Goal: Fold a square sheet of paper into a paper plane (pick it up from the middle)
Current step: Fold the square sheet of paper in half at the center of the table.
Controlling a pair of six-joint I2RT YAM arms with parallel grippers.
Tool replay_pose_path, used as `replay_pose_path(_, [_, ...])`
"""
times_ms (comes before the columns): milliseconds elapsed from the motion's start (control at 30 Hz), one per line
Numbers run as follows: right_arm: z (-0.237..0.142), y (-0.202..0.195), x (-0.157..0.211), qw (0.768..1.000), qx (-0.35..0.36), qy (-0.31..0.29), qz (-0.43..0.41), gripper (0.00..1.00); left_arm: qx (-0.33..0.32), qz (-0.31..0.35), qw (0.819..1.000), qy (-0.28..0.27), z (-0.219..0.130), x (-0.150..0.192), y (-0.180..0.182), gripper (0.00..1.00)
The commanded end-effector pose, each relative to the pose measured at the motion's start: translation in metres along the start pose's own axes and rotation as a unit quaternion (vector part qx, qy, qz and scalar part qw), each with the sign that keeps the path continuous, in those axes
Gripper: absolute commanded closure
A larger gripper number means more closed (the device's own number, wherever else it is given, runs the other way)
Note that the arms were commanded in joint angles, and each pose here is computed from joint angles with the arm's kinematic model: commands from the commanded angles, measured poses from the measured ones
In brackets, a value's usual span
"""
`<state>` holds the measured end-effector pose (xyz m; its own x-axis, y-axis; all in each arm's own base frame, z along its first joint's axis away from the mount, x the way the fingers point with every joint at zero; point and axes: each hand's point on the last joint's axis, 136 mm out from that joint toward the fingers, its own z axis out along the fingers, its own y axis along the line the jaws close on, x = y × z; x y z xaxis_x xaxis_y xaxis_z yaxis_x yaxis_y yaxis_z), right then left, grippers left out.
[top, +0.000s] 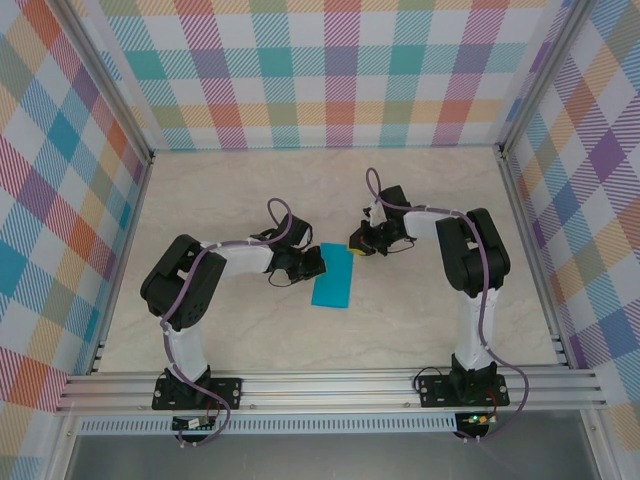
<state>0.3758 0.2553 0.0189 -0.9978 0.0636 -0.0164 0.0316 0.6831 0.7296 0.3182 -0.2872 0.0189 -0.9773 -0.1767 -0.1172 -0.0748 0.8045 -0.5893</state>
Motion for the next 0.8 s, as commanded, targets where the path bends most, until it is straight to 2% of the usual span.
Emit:
replay_pose_path(0, [-0.001,-0.002,0.0,1.0,0.012,0.008,-0.002,1.0,-0.097,-0.018,0.994,0.047,0.006,0.033,0.05,1.0])
replay_pose_path(267, [-0.012,0.018,-0.017,1.0,-0.009,-0.006,-0.013,1.0,-0.098,-0.017,0.994,0.048,0.006,0.033,0.05,1.0])
replay_pose_path(767, [0.011,-0.025,-0.003,0.999,0.03,0.013,0.025,1.0,-0.094,-0.017,0.994,0.046,0.006,0.031,0.048,1.0])
